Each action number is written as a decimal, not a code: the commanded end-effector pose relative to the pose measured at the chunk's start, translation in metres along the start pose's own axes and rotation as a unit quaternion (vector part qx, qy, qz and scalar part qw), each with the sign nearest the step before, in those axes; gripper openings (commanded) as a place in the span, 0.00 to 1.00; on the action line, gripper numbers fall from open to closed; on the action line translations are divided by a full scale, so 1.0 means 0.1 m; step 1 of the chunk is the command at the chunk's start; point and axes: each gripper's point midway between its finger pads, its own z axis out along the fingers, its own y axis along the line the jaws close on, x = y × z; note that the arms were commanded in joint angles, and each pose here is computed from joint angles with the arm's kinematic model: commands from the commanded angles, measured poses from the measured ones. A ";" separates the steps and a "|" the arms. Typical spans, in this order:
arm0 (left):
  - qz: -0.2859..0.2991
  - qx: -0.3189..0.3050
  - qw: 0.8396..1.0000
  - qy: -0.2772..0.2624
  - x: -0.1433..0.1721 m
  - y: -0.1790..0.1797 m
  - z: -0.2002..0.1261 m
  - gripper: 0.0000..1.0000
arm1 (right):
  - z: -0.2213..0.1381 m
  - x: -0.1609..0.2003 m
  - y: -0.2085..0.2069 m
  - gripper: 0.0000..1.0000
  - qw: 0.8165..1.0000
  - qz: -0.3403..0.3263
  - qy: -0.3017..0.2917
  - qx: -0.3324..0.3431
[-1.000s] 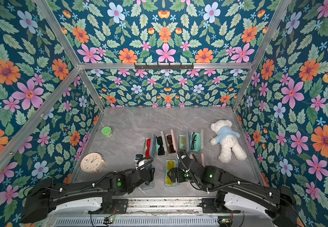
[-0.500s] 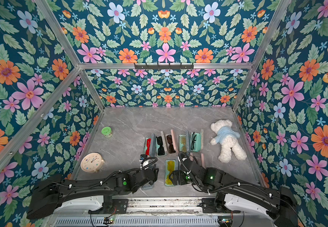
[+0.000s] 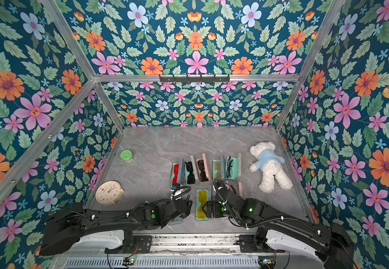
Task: Close the glasses case
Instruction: Move the glasses case to the center of the board.
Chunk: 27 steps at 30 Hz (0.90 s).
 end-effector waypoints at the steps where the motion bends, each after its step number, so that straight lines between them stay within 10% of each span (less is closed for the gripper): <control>1: 0.001 0.025 1.000 0.001 -0.03 -0.17 0.04 0.55 | 0.03 -0.01 0.00 0.90 1.000 0.017 0.005 -0.011; 27: 0.009 0.013 0.998 0.064 0.11 -0.18 0.43 0.32 | 0.07 -0.01 -0.11 0.83 1.000 0.027 0.010 -0.007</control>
